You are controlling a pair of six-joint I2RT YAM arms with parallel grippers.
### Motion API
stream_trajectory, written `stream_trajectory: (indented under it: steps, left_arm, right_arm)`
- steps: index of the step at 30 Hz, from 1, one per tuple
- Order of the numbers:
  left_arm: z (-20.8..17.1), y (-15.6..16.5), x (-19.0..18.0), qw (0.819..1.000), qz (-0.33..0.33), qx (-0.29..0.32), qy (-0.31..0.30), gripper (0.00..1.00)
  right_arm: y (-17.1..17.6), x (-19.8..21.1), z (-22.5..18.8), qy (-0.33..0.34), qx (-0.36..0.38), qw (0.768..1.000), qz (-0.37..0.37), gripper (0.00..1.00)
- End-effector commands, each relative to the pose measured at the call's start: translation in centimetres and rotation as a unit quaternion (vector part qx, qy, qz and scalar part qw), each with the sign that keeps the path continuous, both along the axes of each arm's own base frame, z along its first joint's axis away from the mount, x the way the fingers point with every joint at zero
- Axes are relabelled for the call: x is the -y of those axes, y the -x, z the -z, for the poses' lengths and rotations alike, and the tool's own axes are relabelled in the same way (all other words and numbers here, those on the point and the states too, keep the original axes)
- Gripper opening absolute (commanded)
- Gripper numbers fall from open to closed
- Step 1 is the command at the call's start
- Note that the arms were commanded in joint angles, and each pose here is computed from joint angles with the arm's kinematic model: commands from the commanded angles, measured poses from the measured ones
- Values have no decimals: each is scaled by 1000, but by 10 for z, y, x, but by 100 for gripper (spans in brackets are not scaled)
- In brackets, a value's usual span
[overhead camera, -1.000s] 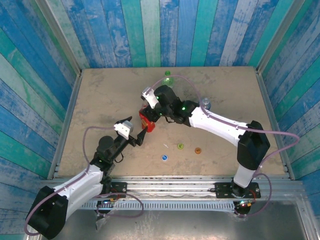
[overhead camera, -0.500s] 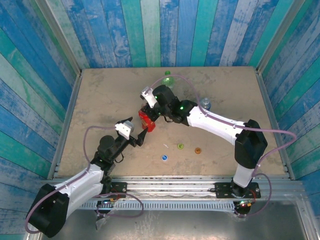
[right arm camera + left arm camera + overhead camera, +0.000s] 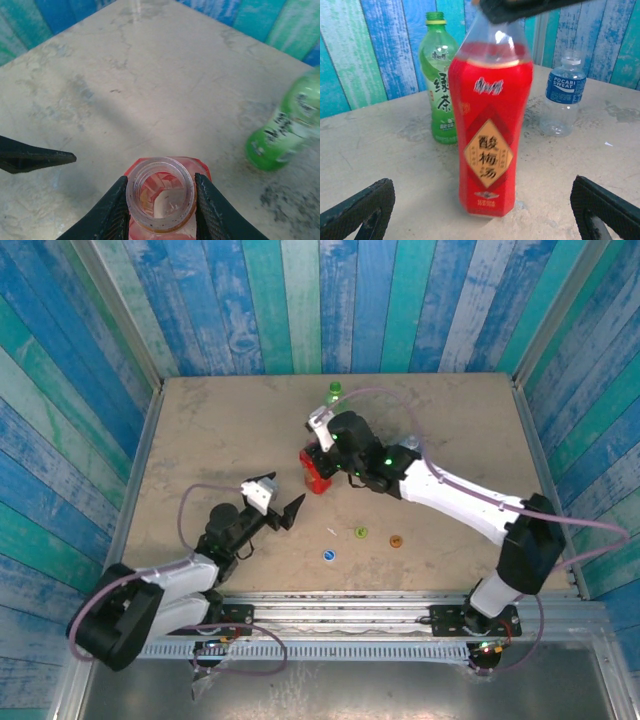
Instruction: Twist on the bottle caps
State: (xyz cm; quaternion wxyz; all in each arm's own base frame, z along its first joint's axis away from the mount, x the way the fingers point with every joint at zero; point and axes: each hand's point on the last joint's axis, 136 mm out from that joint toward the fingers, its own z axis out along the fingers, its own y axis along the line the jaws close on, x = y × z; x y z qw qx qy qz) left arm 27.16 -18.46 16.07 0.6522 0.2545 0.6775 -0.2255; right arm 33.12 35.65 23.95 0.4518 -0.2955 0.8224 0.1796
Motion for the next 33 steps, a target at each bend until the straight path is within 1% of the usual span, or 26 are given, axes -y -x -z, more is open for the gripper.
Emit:
stream_trajectory:
  steps: [1, 3, 6, 8, 10, 14, 17, 25, 29, 33]
  left_arm:
    - [-29, -6, 22, 998, 36, 49, 24, 94]
    - [-31, -11, 33, 997, 52, 55, 31, 94]
    - [-25, -18, 58, 994, 94, 50, 18, 94]
    - [-22, -20, 70, 992, 116, 49, 19, 94]
    - [-24, -21, 74, 990, 122, 53, 36, 95]
    - [-9, -26, 84, 990, 136, 42, 23, 100]
    - [-4, -29, 86, 989, 138, 40, 17, 91]
    - [3, -38, 94, 989, 142, 36, 14, 76]
    - [6, -41, 96, 989, 142, 32, 8, 69]
    - [4, -45, 99, 989, 144, 31, 15, 64]
  right_arm:
    - [-3, 19, -3, -35, -6, 998, 54, 26]
    - [0, 25, 1, -37, -13, 997, 65, 26]
    - [3, 33, 11, -42, -26, 996, 80, 26]
    - [5, 37, 21, -42, -38, 994, 89, 26]
    - [7, 39, 27, -39, -44, 994, 91, 26]
    - [11, 43, 37, -32, -54, 994, 92, 26]
    - [13, 42, 39, -32, -59, 994, 88, 26]
    - [15, 37, 42, -27, -67, 995, 76, 26]
    - [15, 37, 45, -27, -73, 994, 75, 26]
    - [17, 36, 48, -28, -79, 994, 75, 26]
